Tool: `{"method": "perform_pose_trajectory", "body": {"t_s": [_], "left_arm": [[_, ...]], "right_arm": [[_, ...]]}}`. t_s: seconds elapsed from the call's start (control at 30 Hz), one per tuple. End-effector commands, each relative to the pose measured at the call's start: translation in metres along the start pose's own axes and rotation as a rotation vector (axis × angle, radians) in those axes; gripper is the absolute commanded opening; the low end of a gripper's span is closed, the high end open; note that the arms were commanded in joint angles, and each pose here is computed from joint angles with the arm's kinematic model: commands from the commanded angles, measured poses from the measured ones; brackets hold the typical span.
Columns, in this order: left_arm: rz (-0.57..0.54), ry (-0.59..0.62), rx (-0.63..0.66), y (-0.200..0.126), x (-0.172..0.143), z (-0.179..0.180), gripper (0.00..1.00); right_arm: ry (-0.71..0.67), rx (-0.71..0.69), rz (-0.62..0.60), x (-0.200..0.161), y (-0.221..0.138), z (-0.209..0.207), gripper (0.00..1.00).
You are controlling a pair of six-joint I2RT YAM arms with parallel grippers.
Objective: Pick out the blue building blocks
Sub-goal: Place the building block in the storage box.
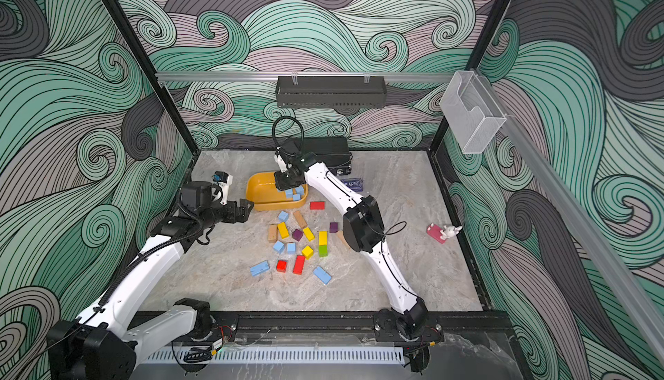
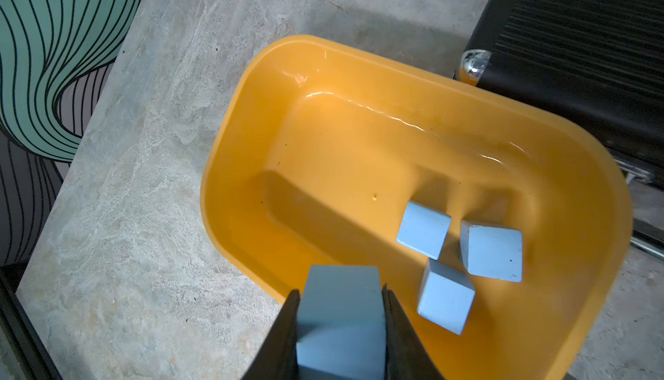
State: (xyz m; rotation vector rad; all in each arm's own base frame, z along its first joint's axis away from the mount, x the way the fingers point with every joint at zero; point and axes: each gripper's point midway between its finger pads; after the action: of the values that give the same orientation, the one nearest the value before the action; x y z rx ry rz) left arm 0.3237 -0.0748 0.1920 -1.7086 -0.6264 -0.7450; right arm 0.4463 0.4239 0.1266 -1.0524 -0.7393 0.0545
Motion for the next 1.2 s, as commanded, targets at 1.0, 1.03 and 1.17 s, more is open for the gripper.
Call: {"method": "perform_pose_trajectory", "body": {"t_s": [1.0,1.03,1.17], "left_arm": [[0.055,-0.006,0.008,0.009,-0.021,0.006,0.99],[0.056,-0.006,0.008,0.008,-0.021,0.006,0.99],[0.055,-0.007,0.006,0.008,-0.021,0.005,0.99]], "right_arm": [[0.056,-0.100,0.072,-0.029,0.071,-0.036,0.07],[0.056,-0.110,0.073,-0.030,0.071,-0.038,0.09],[0.047,-0.145,0.074,-0.032,0.069,-0.045,0.20]]}}
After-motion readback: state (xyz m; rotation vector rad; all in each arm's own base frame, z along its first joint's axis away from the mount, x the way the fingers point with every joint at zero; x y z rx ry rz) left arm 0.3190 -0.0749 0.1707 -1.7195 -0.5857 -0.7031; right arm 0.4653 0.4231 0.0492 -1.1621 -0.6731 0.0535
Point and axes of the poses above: each gripper's point midway between its finger pads, its own y axis out along the fingers, its own z axis along the line the jaws close on, x = y × z, and after that the axes turned 2 degrees about -y, right-handed
